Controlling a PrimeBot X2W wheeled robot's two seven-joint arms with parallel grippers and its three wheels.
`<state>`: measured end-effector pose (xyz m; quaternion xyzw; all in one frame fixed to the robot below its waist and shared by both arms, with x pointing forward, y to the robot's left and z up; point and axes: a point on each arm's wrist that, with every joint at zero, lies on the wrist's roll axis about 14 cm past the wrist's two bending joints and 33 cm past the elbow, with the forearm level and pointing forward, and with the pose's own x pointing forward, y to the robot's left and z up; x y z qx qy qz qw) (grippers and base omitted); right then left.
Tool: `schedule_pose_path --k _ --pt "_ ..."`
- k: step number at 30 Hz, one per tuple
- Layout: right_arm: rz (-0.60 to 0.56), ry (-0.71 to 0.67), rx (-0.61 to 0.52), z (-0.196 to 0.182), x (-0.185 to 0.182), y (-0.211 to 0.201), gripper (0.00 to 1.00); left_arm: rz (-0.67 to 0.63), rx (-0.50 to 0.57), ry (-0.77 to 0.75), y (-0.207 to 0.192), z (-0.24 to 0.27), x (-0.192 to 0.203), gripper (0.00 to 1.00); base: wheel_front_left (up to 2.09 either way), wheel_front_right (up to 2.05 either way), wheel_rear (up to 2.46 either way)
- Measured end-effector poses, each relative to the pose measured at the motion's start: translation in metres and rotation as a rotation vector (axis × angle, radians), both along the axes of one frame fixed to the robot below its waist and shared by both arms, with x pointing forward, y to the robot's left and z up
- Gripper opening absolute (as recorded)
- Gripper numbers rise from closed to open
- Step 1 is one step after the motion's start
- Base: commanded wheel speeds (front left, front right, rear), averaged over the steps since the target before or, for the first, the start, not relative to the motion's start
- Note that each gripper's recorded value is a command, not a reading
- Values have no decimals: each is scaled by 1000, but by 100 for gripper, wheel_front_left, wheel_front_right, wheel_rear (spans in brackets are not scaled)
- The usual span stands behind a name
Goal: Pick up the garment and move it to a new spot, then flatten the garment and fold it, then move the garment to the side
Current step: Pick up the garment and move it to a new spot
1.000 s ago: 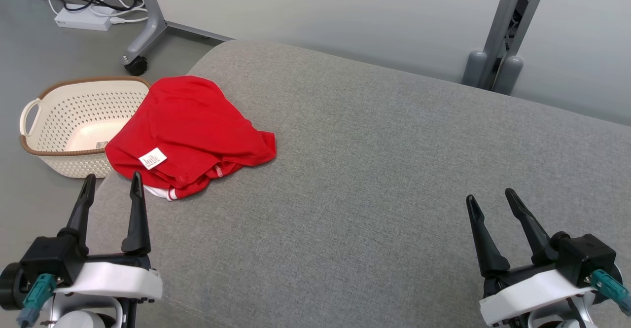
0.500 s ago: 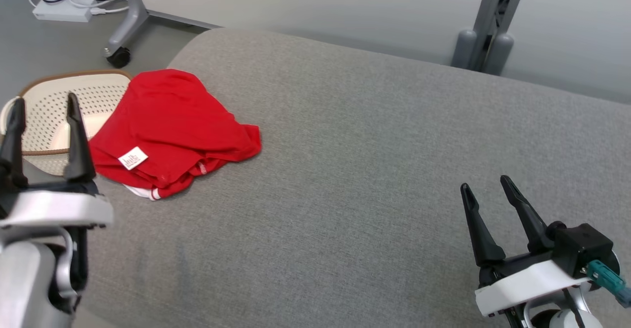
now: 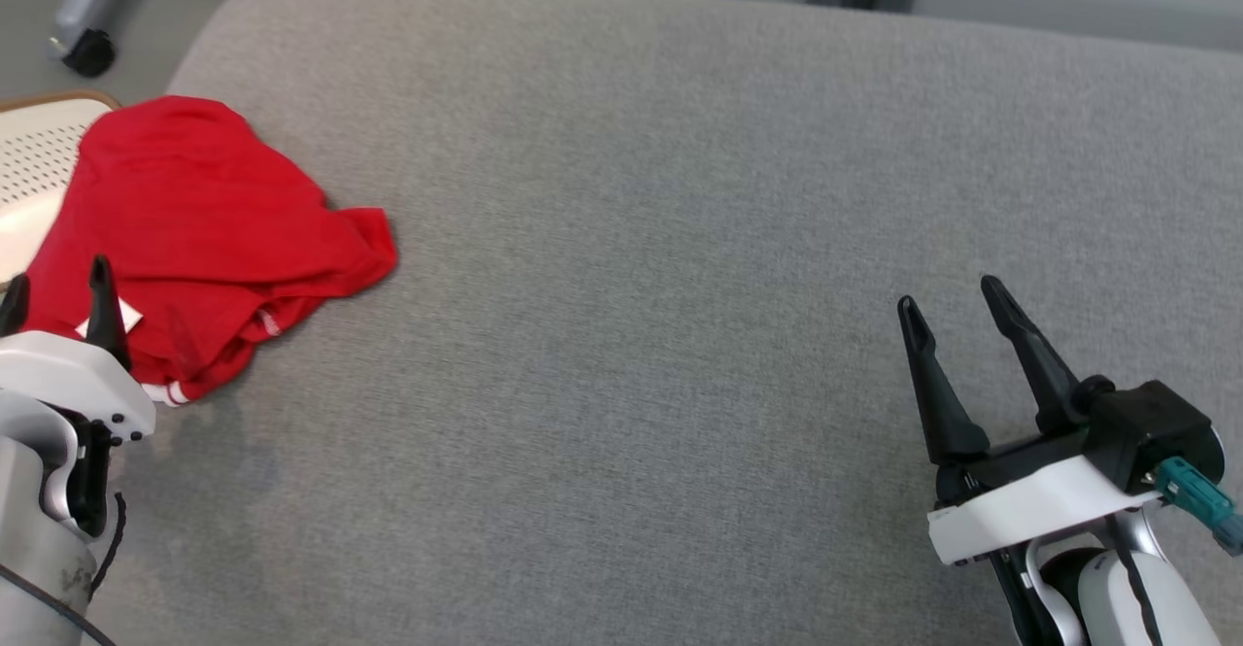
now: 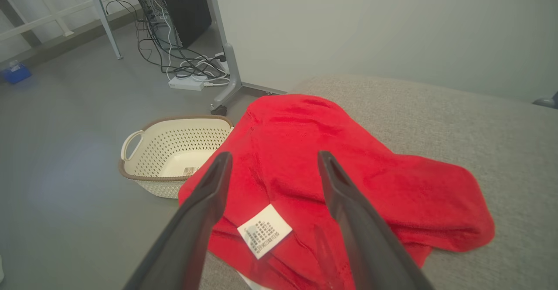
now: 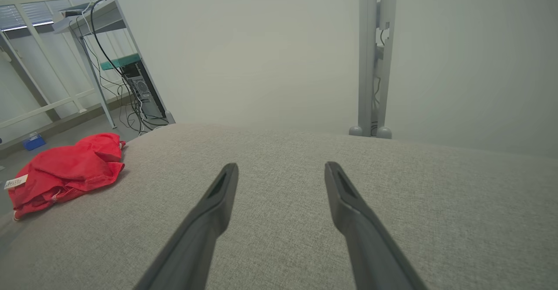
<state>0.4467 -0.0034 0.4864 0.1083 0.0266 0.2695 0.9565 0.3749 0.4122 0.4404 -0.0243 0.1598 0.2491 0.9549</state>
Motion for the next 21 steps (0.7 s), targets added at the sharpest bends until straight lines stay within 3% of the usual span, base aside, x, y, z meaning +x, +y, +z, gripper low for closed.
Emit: schedule_pose_path --k 8,12,13,14,15,21 --pt "-34 45 -19 -26 19 -12 100 -17 -105 301 -14 -88 -7 100 0 0 0" --pt "-50 63 -27 -38 26 -17 100 7 -135 353 -14 -109 -8 100 0 0 0" --pt "-56 68 -28 -41 28 -19 100 19 -137 339 -13 -109 -5 78 0 0 0" --pt "-61 74 -30 -44 28 -21 100 25 -136 327 -13 -110 -2 18 0 0 0" --pt "-65 81 -34 -47 28 -23 100 24 -133 322 -15 -112 0 0 0 0 0" --pt "-75 71 -32 -46 31 -25 100 37 -103 226 -6 -93 14 0 0 0 0"
